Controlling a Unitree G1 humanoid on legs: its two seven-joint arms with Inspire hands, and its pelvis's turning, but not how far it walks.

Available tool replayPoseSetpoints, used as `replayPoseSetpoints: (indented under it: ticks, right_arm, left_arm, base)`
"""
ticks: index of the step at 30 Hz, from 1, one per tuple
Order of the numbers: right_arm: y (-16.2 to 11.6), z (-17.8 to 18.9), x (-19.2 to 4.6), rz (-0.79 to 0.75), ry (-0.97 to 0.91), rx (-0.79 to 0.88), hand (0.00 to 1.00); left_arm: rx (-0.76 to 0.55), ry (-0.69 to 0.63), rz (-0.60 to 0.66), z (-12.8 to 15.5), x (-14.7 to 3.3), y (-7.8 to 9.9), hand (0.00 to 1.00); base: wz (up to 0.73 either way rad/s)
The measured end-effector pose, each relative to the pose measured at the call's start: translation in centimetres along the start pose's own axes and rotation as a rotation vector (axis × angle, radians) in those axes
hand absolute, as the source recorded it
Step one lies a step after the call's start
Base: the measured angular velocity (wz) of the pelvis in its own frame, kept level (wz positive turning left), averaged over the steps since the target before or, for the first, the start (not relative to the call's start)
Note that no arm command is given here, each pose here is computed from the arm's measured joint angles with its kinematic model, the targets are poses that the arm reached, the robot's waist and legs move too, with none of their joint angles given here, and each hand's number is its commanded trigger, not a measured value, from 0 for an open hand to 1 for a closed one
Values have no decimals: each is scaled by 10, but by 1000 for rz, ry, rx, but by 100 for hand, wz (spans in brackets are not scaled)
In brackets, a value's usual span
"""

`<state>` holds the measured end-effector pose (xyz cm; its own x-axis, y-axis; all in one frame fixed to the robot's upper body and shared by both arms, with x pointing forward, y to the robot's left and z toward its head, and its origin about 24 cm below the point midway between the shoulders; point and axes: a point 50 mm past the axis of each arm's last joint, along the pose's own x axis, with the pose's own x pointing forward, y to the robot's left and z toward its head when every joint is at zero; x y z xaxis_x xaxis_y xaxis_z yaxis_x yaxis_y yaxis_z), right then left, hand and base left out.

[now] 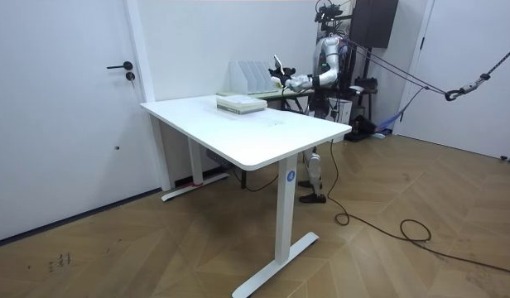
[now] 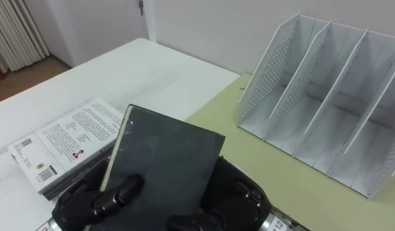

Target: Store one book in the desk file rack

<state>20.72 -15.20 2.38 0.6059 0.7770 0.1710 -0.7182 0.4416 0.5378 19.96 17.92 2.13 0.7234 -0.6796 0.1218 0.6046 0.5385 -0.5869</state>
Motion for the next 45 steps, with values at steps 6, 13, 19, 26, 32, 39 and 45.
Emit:
replayPoseSetpoints:
  ticks: [6,13,19,26,32,39,45]
  right_arm:
    - [1,-3,0,14,21,34,0]
    - [2,-8,-2,24,71,53,0]
    - [5,-13,-6,27,81,88,0]
    - [9,-14,-9,30,25,167,0]
    - [9,-14,-13,22,15,218,0]
    - [9,-15,-17,14,8,243,0]
    - [9,-16,-18,9,10,246,13]
  left_arm:
    - [4,20,0,3,-4,2,100]
    - [8,56,16,5,-10,7,100]
    - [-7,78,22,4,-10,13,100]
    - [-1,83,-4,7,-1,14,100]
    - [-11,93,-8,5,1,16,100]
    - [-33,111,1,1,-2,19,100]
    - [-40,120,-4,0,-3,19,100]
  base:
    - [0]
    - [0]
    - [-2]
    - [-4]
    - [0]
    - [0]
    - [0]
